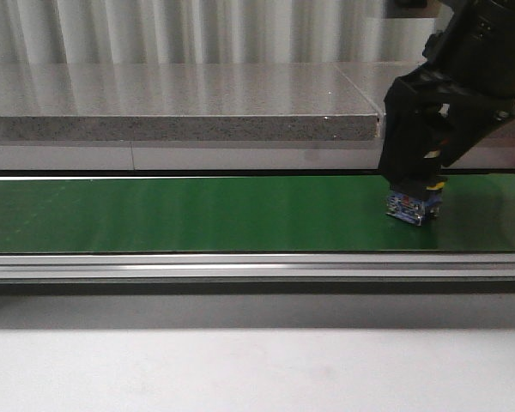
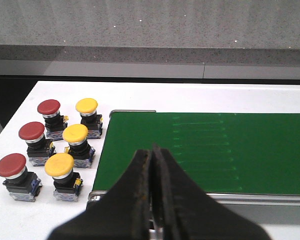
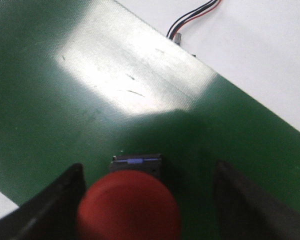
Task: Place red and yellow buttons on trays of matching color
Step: 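Lift the red button with the right gripper and release it in the red tray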
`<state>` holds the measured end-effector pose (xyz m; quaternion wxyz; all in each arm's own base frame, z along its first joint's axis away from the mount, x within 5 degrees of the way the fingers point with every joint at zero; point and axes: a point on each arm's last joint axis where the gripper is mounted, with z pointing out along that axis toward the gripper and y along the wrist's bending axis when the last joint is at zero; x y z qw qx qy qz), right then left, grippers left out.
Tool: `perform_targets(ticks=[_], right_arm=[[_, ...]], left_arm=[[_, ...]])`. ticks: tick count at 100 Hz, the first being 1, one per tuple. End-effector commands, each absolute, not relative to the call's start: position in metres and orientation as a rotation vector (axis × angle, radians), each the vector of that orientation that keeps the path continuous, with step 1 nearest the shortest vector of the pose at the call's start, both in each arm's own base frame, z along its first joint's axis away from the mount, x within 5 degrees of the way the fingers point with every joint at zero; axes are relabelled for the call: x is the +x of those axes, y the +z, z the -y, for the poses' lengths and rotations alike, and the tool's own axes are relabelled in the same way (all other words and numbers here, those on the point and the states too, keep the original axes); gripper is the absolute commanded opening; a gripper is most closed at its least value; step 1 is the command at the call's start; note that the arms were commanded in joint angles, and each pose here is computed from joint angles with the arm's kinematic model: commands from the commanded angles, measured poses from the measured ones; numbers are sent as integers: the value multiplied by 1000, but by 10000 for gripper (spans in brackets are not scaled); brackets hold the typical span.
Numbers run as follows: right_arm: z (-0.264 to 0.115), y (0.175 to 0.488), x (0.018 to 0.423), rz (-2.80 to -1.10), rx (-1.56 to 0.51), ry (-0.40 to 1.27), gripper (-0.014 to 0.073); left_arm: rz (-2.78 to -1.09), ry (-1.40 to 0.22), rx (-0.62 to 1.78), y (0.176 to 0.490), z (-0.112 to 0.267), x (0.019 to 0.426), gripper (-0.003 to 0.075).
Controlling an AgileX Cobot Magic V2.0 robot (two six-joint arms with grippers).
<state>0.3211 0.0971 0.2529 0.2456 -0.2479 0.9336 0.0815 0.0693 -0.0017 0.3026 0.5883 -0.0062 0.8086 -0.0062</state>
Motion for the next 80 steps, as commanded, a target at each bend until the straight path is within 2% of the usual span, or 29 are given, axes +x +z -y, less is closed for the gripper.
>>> perform_targets(ticks=[1, 7, 14, 37, 59, 80], right_arm=[[-99, 278, 322, -2459, -659, 230, 320], [-98, 279, 322, -2461, -661, 231, 210], [-97, 285, 323, -2463, -669, 227, 154], [-64, 319, 337, -2446, -568, 168, 151], [23, 353, 354, -2340, -122, 66, 151], [107, 359, 351, -2201, 258, -51, 151]], left_arm=[[-1790, -25, -24, 317, 2, 71, -20], [-1790, -25, -24, 317, 2, 71, -20], [-1790, -25, -24, 317, 2, 71, -20], [-1790, -25, -24, 317, 2, 71, -20], [-1790, -25, -24, 317, 2, 71, -20], [-1790, -25, -24, 317, 2, 71, -20]])
